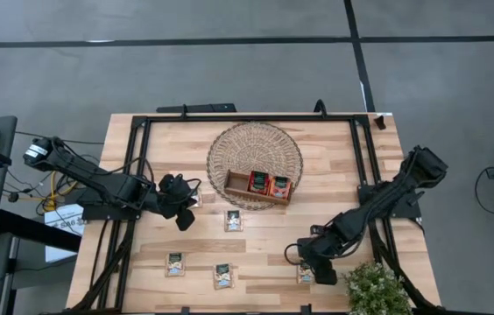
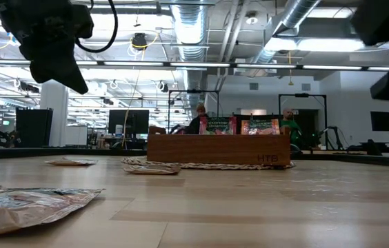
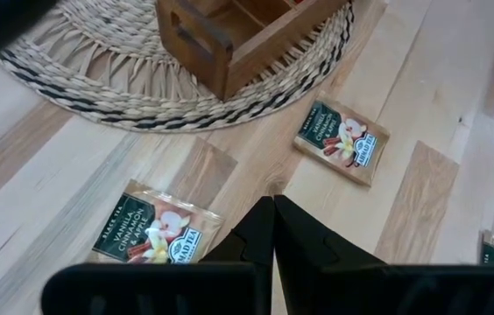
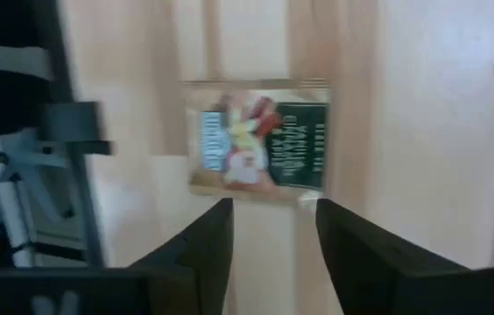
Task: Pick & Place Tea
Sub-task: Put the brown tea bag into the left section of the wooden organizer
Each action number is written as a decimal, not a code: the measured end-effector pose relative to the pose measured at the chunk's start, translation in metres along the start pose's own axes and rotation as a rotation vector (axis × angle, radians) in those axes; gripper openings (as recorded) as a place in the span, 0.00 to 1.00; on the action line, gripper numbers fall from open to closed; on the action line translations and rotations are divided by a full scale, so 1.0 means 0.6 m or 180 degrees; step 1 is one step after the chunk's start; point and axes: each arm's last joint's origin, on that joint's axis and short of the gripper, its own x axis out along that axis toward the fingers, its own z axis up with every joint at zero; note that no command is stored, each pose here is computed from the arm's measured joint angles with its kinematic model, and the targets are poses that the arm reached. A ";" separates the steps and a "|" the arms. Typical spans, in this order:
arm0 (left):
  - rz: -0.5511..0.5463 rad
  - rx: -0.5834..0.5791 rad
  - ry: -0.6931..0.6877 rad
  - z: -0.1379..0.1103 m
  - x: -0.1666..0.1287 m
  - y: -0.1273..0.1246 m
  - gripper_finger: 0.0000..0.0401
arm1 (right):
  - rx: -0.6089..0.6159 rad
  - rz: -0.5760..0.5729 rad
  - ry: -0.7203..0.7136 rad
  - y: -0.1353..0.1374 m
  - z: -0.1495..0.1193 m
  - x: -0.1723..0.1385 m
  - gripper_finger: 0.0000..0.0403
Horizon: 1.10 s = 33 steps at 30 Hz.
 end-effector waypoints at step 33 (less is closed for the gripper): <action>0.0100 0.0068 0.0093 -0.005 0.000 0.006 0.00 | -0.0175 -0.0423 0.0068 -0.024 0.017 0.066 0.34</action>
